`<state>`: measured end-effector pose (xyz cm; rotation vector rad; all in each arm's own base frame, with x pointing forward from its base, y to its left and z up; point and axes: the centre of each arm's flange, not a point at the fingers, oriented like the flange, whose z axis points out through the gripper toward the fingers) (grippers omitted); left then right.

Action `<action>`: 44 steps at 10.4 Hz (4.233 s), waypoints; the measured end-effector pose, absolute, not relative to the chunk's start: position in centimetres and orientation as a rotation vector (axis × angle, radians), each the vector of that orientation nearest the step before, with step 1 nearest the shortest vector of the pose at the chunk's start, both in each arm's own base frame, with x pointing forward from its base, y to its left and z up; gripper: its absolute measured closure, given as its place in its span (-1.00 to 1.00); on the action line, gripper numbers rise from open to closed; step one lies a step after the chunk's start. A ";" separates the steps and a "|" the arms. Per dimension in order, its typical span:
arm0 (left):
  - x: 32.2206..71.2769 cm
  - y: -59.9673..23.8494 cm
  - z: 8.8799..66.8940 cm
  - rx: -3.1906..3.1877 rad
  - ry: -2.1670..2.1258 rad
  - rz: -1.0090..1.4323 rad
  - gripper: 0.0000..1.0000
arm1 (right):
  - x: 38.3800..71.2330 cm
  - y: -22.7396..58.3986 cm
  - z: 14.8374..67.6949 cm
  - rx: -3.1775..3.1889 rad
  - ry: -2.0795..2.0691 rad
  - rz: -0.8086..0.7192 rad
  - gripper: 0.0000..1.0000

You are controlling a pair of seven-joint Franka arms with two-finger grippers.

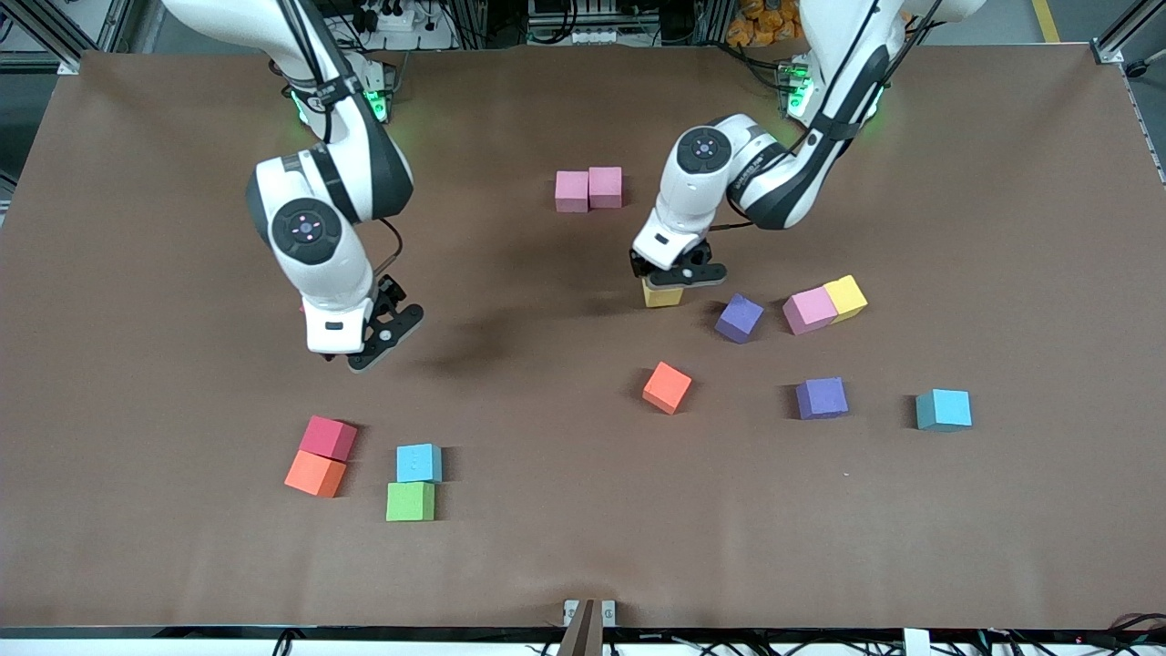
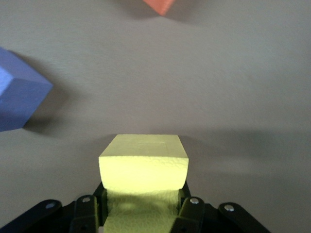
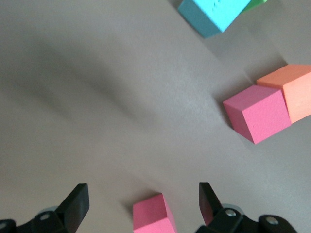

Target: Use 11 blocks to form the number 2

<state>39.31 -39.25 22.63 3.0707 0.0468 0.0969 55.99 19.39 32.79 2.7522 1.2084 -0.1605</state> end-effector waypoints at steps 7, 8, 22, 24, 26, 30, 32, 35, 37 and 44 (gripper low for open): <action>34.7 -43.0 22.9 3.021 -0.738 0.032 -0.10 | 51.1 6.3 27.6 2.801 1.466 -0.199 -1.00; 34.6 -43.1 23.1 2.996 -0.864 0.029 -0.10 | 50.4 5.0 26.4 2.800 1.488 -0.192 -1.00; 30.3 -42.7 24.8 2.814 -1.587 0.012 -0.10 | 48.1 1.2 18.2 2.899 1.686 -0.045 -1.00; 30.0 -41.0 23.3 2.757 -1.574 0.064 -0.10 | 48.2 0.4 18.3 2.899 1.679 -0.040 -1.00; 28.9 -41.0 22.8 2.718 -1.624 0.057 -0.10 | 48.2 0.2 18.3 2.898 1.680 -0.038 -0.99; 27.8 -41.0 22.4 2.585 -1.835 0.033 -0.10 | 48.3 0.2 18.4 2.898 1.679 -0.033 -0.93; 27.6 -40.9 22.2 2.542 -1.897 0.025 -0.10 | 48.5 0.3 18.6 2.897 1.678 -0.023 -0.94; 26.0 -41.7 22.1 2.488 -1.967 0.017 -0.10 | 48.6 0.5 19.0 2.916 1.686 -0.030 -0.94; 25.0 -42.1 21.9 2.466 -1.996 0.008 -0.10 | 48.6 0.7 19.4 2.932 1.683 -0.030 -0.89; 23.5 -41.7 21.0 2.413 -2.066 -0.032 -0.10 | 50.1 1.2 20.9 2.926 1.698 0.013 -0.07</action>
